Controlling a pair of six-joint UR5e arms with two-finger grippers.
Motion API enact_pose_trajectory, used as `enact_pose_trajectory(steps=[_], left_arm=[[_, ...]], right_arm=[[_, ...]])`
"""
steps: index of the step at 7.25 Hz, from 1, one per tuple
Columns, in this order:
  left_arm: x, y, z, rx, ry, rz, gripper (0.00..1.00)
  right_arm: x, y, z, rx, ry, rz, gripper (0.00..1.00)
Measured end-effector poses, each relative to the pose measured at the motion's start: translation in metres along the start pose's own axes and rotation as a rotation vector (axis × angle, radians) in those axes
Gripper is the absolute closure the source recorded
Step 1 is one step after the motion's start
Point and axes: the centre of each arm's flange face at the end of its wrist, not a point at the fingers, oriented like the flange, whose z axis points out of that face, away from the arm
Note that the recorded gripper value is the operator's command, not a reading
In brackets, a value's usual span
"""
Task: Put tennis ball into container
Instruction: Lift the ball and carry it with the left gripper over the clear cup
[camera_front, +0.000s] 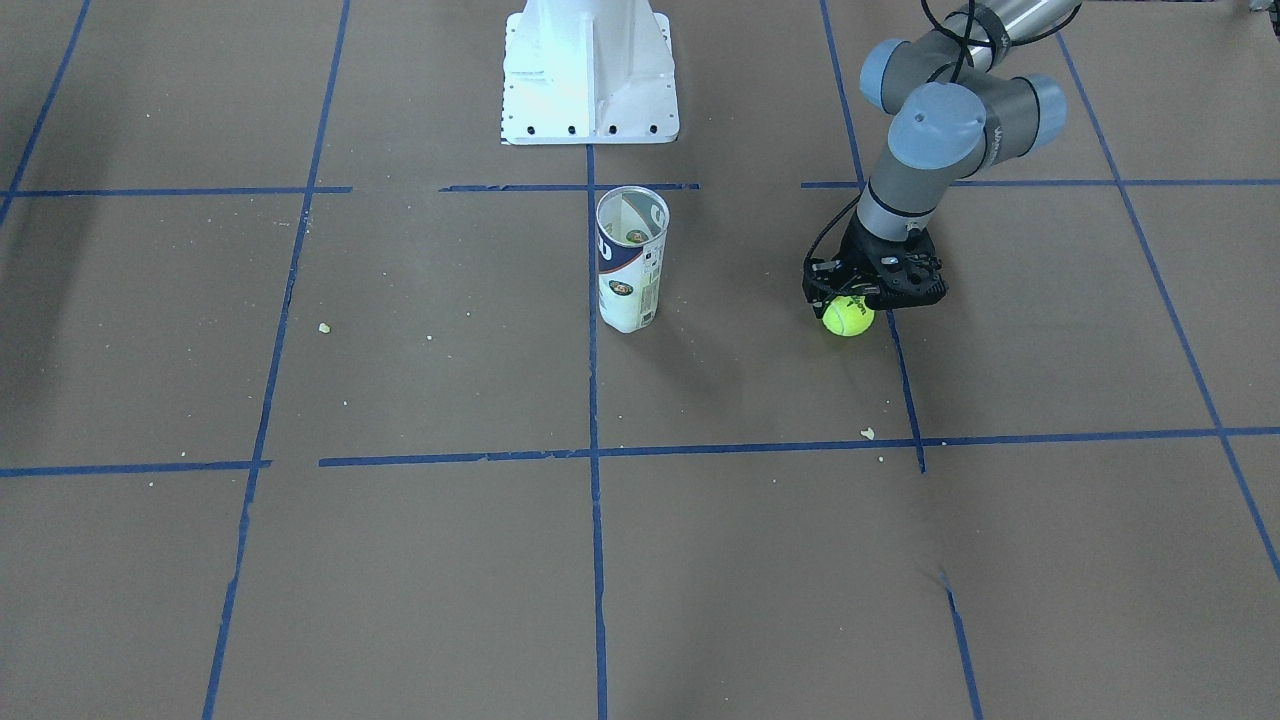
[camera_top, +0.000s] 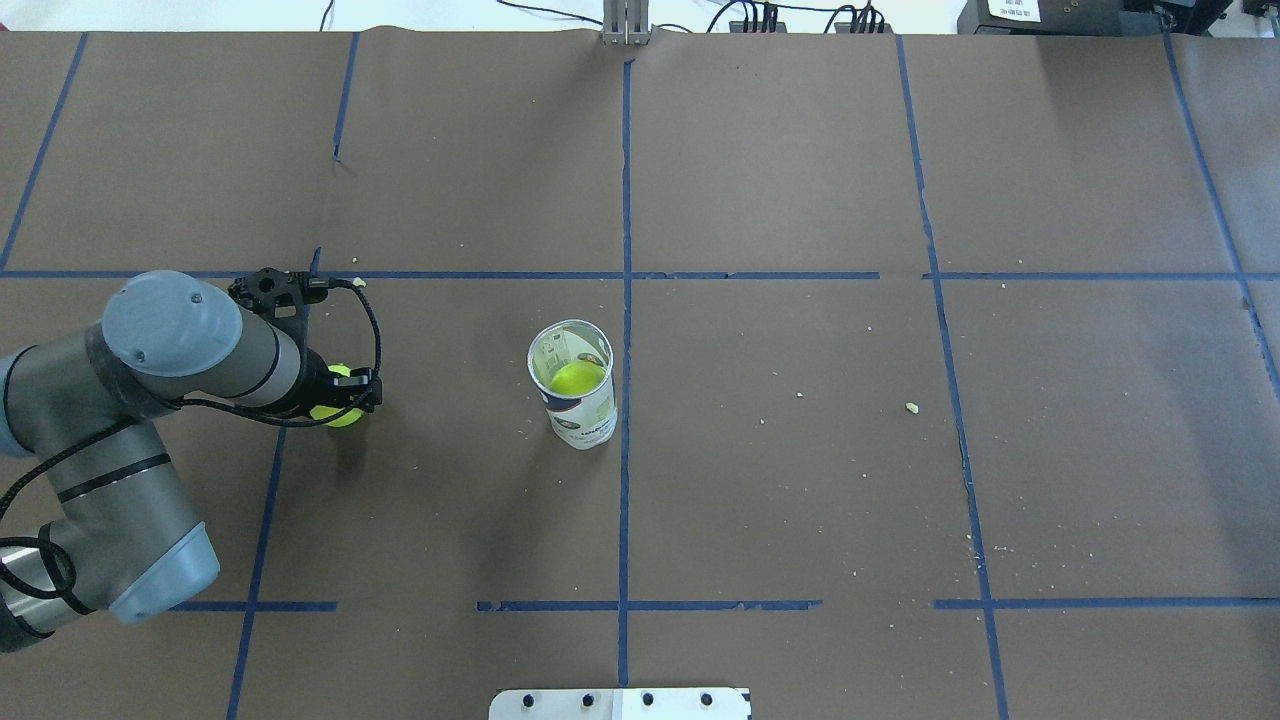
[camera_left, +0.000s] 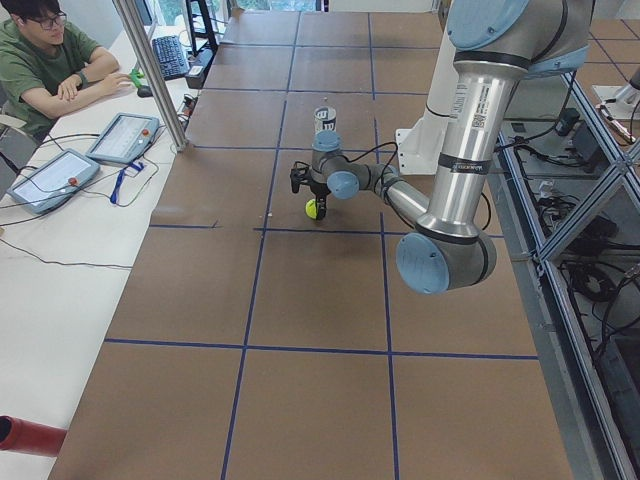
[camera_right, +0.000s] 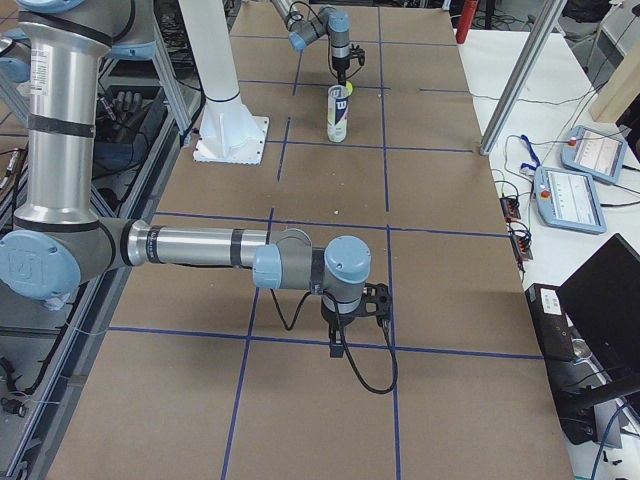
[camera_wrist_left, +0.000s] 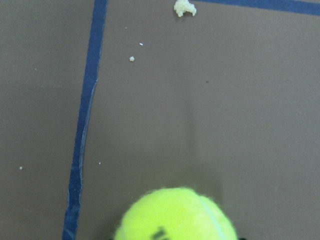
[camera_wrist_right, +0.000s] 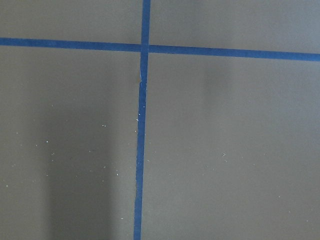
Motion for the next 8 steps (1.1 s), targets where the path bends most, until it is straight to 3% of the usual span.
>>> enact_pose_trajectory(steps=[2, 6, 8], left_arm=[[0.014, 0.002, -0.038, 0.006, -0.003, -0.006, 0.99], [0.076, -0.028, -0.183, 0.090, 0.031, -0.065, 0.95], [0.117, -0.030, -0.222, 0.091, 0.034, -0.105, 0.93]], right_arm=[[0.000, 0.000, 0.000, 0.000, 0.000, 0.000, 0.00], [0.000, 0.000, 0.000, 0.000, 0.000, 0.000, 0.00], [0.000, 0.000, 0.000, 0.000, 0.000, 0.000, 0.00]])
